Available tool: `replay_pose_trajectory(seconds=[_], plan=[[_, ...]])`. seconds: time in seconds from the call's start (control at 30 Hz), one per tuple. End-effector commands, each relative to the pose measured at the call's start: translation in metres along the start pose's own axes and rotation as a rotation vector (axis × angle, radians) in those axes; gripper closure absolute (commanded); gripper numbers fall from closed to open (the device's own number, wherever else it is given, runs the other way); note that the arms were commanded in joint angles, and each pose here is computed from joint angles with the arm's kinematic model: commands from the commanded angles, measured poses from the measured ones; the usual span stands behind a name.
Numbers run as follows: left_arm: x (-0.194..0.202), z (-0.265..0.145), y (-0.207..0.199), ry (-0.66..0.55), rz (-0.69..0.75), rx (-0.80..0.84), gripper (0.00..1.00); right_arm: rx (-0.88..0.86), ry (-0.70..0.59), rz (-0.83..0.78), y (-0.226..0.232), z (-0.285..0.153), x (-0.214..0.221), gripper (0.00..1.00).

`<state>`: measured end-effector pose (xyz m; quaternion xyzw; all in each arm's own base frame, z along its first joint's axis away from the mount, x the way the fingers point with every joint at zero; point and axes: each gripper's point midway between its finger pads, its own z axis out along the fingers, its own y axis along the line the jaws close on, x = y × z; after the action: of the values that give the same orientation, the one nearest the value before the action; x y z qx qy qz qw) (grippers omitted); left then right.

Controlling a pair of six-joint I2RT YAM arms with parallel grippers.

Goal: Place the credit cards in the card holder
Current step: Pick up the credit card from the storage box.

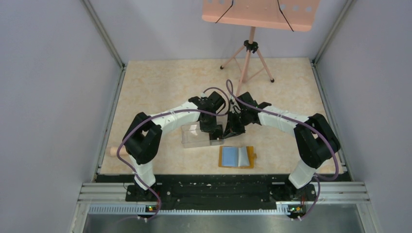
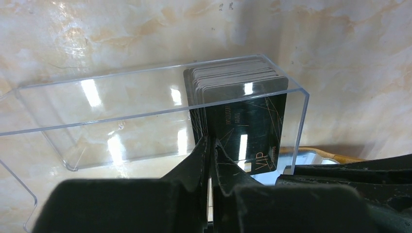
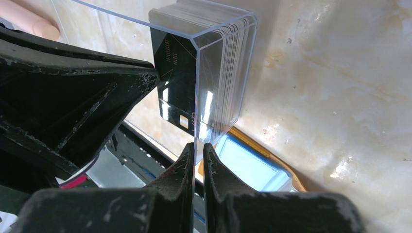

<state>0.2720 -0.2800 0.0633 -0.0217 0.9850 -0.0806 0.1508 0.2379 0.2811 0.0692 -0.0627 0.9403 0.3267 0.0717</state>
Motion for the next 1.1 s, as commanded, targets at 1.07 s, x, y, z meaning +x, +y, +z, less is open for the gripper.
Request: replay_pose_trajectory(seconds=[1.07], plan=[[0.001, -0.013, -0.006, -0.019, 0.002, 0.016, 0.69, -0.043, 0.016, -0.028, 0.01, 0.001, 0.008, 0.99]])
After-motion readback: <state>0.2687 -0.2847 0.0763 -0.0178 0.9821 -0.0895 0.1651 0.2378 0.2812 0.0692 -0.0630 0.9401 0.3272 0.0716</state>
